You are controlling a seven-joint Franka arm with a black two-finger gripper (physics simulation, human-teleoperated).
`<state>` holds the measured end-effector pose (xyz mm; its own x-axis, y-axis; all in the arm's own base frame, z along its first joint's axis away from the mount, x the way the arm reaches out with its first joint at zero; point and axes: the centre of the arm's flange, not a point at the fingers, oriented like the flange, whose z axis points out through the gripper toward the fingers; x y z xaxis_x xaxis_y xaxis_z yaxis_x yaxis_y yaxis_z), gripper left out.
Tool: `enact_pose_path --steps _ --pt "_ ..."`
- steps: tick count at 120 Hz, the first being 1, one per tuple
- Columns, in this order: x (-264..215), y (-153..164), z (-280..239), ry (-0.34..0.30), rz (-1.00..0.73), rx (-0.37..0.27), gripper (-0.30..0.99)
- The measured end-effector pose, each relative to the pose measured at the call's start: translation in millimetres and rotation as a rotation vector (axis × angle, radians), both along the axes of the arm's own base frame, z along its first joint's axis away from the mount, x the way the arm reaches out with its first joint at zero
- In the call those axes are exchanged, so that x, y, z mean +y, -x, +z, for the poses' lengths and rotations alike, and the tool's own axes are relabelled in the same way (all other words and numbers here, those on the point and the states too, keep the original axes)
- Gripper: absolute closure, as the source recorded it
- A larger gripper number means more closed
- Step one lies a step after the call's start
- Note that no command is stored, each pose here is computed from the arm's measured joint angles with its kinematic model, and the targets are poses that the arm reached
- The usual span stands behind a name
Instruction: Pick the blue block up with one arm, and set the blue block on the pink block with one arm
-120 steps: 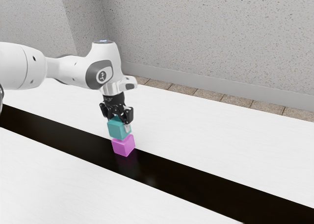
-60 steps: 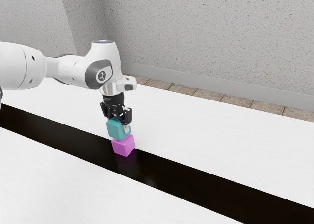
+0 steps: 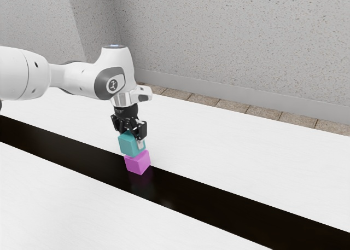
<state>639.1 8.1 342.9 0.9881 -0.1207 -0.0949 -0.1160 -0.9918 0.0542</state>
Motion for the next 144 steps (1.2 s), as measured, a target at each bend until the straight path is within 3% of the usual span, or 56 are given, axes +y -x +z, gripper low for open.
enact_pose_path --steps 54,98,120,144 --pt "-3 0 -3 0.007 0.008 0.007 0.27" --pt "-10 0 7 0.008 -0.007 -0.007 0.12" --pt "14 15 99 -0.019 0.043 -0.099 0.06" --pt "40 68 288 -0.025 0.107 -0.271 0.04"
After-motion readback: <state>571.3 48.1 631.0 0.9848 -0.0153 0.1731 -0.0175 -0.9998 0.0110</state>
